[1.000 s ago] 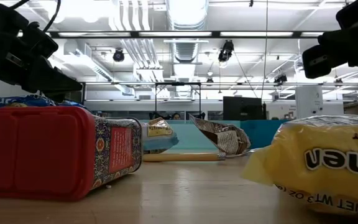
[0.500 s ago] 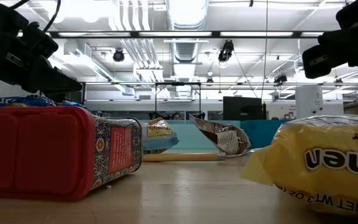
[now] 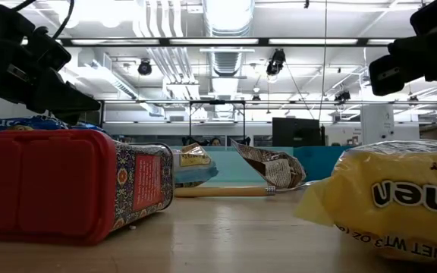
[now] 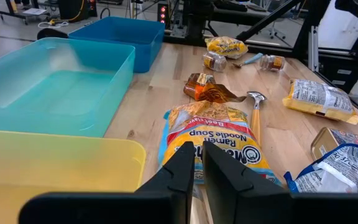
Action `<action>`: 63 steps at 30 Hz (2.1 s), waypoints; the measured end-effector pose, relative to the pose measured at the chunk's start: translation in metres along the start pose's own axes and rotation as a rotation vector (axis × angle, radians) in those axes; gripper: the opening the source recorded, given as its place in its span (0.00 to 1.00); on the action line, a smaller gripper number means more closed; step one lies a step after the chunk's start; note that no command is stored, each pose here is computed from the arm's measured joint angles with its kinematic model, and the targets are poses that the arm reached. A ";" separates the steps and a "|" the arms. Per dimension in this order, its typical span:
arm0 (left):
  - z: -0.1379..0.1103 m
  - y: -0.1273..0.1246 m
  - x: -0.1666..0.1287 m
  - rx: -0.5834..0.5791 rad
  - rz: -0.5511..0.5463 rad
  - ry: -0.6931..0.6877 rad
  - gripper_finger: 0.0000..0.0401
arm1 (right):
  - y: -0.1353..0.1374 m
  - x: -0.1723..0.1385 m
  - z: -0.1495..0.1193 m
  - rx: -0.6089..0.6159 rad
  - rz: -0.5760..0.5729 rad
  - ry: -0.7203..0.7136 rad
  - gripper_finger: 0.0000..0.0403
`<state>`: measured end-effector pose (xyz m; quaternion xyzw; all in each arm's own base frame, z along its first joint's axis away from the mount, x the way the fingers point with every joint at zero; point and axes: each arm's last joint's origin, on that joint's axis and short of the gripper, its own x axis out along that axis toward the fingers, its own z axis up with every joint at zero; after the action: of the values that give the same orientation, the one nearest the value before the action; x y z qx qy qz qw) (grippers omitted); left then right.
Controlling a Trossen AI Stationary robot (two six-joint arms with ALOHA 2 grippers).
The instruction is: Pick & Place Food Item
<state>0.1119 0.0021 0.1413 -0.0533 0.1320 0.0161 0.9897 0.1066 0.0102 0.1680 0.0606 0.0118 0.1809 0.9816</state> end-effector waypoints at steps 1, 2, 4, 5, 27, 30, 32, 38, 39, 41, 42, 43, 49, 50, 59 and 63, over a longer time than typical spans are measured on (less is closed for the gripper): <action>0.000 0.000 0.000 0.000 0.000 0.000 0.10 | 0.000 0.000 0.000 0.000 0.000 0.000 0.07; 0.000 0.000 0.000 0.000 0.000 0.000 0.10 | 0.000 0.000 0.000 0.000 0.000 0.000 0.07; 0.000 0.000 0.000 0.000 0.000 0.000 0.10 | 0.000 0.000 0.000 0.000 0.000 0.000 0.07; 0.000 0.000 0.000 0.000 0.000 0.000 0.10 | 0.000 0.000 0.000 0.000 0.000 0.000 0.07; 0.001 0.000 0.000 -0.030 0.000 -0.015 0.10 | 0.000 0.000 0.000 0.000 0.000 0.000 0.07; 0.009 -0.001 0.000 -0.143 -0.010 -0.088 0.10 | 0.000 0.000 0.000 0.000 0.000 0.000 0.07; 0.017 -0.001 -0.001 -0.159 -0.016 -0.177 0.10 | 0.000 0.000 0.000 0.000 0.000 0.000 0.07; 0.034 -0.003 -0.006 -0.031 -0.017 -0.360 0.10 | 0.000 0.000 0.000 0.000 0.000 0.000 0.07; 0.035 -0.003 -0.007 -0.010 -0.010 -0.375 0.10 | 0.000 0.000 0.000 0.000 0.000 0.000 0.07; 0.036 -0.003 -0.007 0.017 0.001 -0.386 0.10 | 0.000 0.000 0.000 -0.005 0.000 0.000 0.07; 0.036 -0.002 -0.007 0.021 0.005 -0.385 0.10 | 0.000 0.000 0.000 -0.025 0.000 0.000 0.07; 0.036 -0.002 -0.007 0.016 0.004 -0.384 0.10 | 0.000 0.000 0.000 -0.063 -0.001 0.000 0.07; 0.036 -0.002 -0.007 -0.082 -0.015 -0.383 0.10 | 0.001 0.000 0.004 -0.291 -0.001 -0.040 0.07; 0.036 -0.002 -0.007 -0.082 -0.015 -0.384 0.10 | 0.001 0.000 0.006 -0.296 -0.001 -0.058 0.07; 0.040 -0.003 -0.009 -0.061 -0.017 -0.434 0.10 | 0.005 -0.004 0.027 -0.070 0.031 -0.268 0.07; 0.041 -0.003 -0.009 -0.035 -0.009 -0.436 0.10 | 0.007 -0.007 0.035 -0.018 0.060 -0.359 0.07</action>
<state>0.1140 0.0036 0.1829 -0.0664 -0.0857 0.0250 0.9938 0.0996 0.0100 0.2040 0.0834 -0.1672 0.1965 0.9625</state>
